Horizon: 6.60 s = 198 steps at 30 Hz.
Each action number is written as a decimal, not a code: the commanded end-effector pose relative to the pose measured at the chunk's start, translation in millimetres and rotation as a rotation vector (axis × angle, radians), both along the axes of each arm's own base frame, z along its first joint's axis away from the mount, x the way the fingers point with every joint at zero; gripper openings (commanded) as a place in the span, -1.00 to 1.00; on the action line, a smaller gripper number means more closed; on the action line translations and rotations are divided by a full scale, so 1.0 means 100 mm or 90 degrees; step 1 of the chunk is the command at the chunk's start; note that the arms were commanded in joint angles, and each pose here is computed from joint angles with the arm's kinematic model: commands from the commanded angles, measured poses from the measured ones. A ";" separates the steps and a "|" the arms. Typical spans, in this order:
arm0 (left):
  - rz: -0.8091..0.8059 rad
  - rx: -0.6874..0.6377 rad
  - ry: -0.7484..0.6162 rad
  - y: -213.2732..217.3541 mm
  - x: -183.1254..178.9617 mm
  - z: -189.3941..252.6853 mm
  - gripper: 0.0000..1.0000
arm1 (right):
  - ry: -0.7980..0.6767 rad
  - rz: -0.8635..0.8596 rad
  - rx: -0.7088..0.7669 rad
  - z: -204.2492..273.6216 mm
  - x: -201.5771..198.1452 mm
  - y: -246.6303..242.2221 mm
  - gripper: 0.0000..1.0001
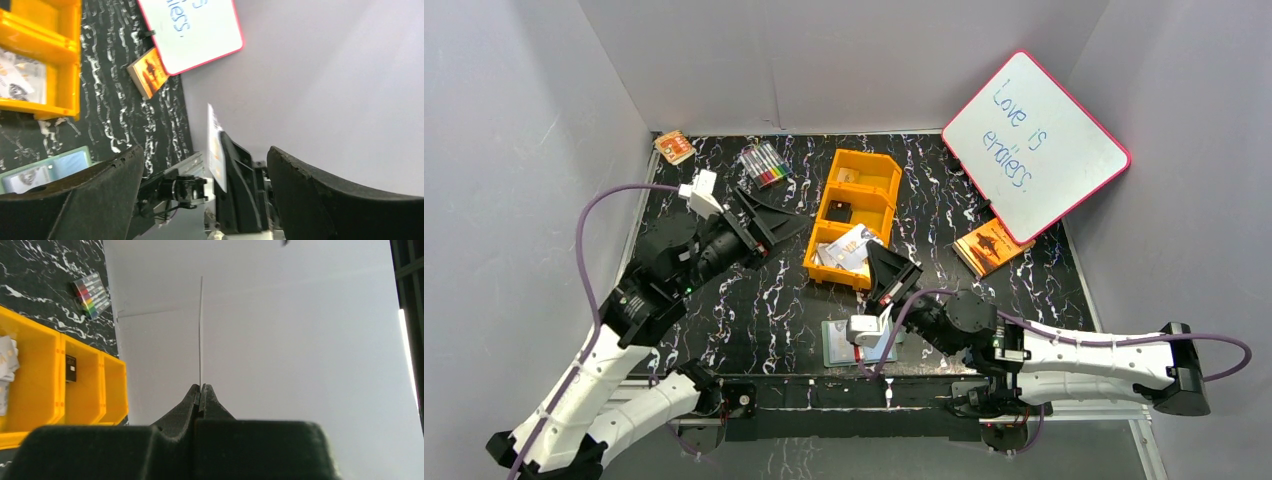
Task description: Put the credit cards into the card holder
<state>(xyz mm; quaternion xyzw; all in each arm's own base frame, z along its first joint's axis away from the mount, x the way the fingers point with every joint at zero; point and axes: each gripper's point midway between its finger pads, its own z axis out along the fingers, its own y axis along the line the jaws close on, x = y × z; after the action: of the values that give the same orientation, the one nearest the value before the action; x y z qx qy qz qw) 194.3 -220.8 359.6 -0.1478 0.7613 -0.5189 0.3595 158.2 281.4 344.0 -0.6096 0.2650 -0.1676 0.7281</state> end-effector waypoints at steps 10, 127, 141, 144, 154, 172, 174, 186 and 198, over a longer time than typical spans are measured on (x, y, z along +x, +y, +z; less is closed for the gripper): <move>-0.212 -0.020 -0.018 -0.49 -0.19 0.17 0.67 | -0.069 0.017 0.080 0.56 0.11 -0.01 -1.00; -0.151 0.284 0.152 -0.33 -0.61 -2.00 0.70 | 1.382 -0.395 0.464 -2.06 -0.58 -0.59 -1.00; -0.171 0.434 0.196 -0.93 -0.59 -2.51 0.50 | 1.476 -0.477 0.485 -2.60 -0.85 -0.73 -1.00; -0.183 0.455 0.199 -1.06 -0.58 -2.58 0.44 | 1.480 -0.488 0.484 -2.65 -0.89 -0.76 -1.00; -0.212 0.516 0.225 -1.24 -0.57 -2.94 0.22 | 1.485 -0.509 0.489 -2.75 -0.94 -0.83 -1.00; -0.212 0.643 0.261 -1.03 -0.57 -3.44 -0.34 | 1.445 -0.490 0.513 -2.56 -0.89 -0.90 -1.00; -0.209 0.650 0.269 -0.98 -0.59 -3.48 -0.49 | 1.451 -0.483 0.513 -2.56 -0.90 -0.88 -1.00; -0.199 0.665 0.287 -0.86 -0.64 -3.58 -1.00 | 1.469 -0.492 0.500 -2.68 -0.93 -0.87 -1.00; -0.190 0.670 0.295 -0.81 -0.66 -3.62 -1.00 | 1.512 -0.489 0.497 -2.83 -1.02 -0.83 -1.00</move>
<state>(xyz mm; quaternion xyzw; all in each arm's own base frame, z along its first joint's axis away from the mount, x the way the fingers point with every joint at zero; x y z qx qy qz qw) 138.6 -332.3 19.6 0.0471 0.9796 -0.1283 0.1471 52.7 187.5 54.3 -0.0221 0.9393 0.3323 0.0822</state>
